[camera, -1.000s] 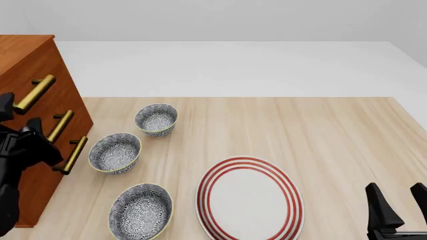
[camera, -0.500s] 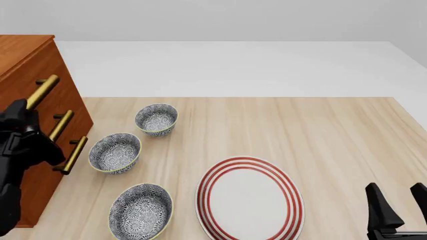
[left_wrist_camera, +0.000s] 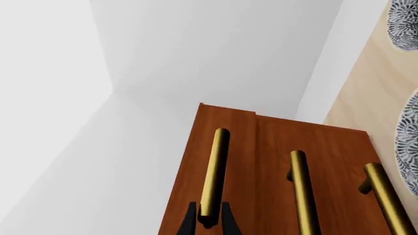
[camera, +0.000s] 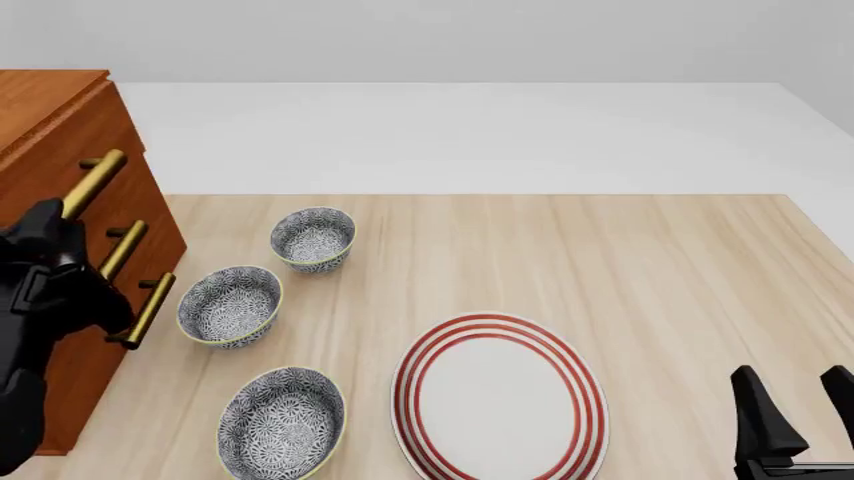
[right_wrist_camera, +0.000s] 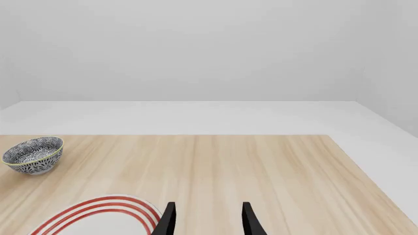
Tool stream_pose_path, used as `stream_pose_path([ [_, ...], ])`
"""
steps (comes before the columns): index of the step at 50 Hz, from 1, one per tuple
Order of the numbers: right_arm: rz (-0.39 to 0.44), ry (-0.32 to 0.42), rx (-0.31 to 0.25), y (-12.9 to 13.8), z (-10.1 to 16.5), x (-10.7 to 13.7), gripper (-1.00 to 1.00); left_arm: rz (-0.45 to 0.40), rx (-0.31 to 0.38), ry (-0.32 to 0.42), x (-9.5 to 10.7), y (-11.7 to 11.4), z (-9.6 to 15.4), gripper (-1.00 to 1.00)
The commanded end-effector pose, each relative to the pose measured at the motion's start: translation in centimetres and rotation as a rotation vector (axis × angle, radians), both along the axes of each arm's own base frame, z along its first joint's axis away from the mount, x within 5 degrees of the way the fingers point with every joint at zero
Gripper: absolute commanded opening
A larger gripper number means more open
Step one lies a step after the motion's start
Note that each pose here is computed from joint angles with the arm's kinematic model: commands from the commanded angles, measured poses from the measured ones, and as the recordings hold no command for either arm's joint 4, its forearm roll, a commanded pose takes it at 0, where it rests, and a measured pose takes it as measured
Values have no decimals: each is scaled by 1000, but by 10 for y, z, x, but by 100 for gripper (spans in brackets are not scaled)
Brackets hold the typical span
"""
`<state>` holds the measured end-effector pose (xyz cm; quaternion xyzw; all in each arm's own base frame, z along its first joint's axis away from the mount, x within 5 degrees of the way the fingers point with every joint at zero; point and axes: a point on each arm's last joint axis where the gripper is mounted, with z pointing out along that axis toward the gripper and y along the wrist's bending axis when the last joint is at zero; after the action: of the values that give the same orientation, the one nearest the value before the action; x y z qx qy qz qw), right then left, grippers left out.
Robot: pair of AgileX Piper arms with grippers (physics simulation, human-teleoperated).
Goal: Open the top drawer of the cabinet.
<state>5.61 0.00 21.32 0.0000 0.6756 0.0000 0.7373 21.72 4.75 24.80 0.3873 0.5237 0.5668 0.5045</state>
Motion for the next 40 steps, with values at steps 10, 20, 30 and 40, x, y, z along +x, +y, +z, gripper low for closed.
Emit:
stream_pose_path([
  [10,0,0,0,0,0,0,100,-7,-9,24,-5,-5,-6,-100],
  [20,0,0,0,0,0,0,100,-17,-13,20,-10,-7,-4,-100],
  [30,0,0,0,0,0,0,100,-28,-6,24,-10,-10,-4,-100],
  [40,0,0,0,0,0,0,100,-44,2,27,-10,-14,-5,-100],
])
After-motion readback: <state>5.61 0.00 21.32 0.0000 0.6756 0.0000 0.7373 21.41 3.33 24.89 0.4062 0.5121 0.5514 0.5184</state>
